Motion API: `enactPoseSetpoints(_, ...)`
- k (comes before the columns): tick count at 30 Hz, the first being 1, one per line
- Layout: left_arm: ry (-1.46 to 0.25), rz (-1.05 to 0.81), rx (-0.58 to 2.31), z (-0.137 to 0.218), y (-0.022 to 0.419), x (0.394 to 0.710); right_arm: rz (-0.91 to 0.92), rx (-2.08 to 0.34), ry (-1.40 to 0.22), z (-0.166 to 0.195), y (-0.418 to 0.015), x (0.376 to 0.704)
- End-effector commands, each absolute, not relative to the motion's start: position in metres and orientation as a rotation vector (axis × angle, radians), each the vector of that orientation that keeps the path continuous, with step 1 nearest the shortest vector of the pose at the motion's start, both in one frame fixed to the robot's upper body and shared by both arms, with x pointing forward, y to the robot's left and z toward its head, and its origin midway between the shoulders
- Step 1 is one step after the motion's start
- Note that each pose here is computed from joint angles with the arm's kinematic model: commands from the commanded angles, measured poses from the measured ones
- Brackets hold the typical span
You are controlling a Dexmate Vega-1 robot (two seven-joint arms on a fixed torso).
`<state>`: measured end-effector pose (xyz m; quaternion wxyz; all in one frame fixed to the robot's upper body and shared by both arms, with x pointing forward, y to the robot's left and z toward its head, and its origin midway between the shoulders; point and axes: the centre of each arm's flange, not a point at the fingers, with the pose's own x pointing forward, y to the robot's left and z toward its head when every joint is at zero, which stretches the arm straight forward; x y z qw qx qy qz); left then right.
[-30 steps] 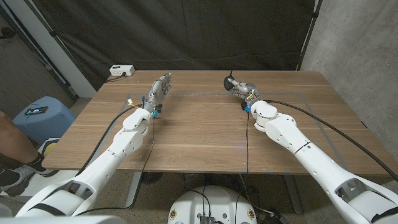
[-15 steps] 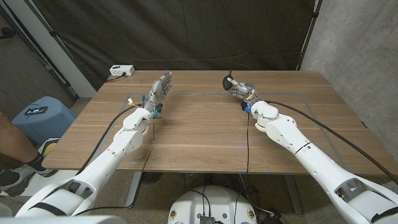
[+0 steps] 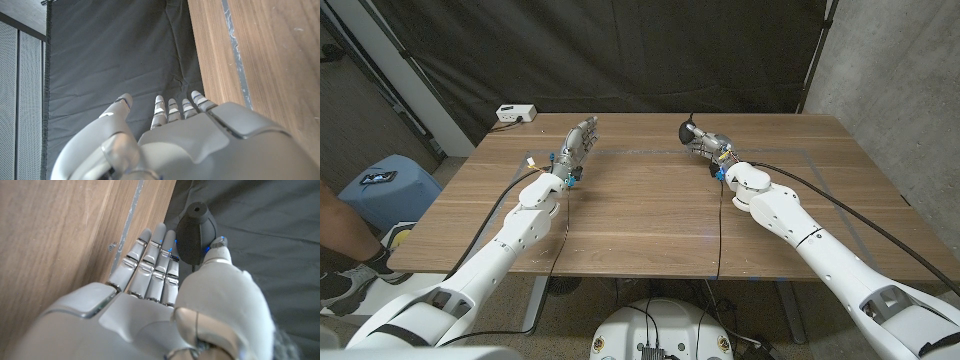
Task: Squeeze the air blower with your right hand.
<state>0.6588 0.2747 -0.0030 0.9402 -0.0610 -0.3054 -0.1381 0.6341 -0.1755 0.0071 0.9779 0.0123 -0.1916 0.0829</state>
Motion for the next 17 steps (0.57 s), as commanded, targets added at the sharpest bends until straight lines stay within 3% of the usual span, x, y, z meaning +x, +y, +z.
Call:
enactPoseSetpoints(1,-0.621,-0.274,-0.129,-0.005,0.276,0.657,0.177,0.032,-0.391,0.011,-0.176,0.637)
enactPoseSetpoints(17,-0.618,-0.265,-0.137,-0.007,0.276,0.66,0.195,0.031,-0.39,0.016,-0.173,0.647)
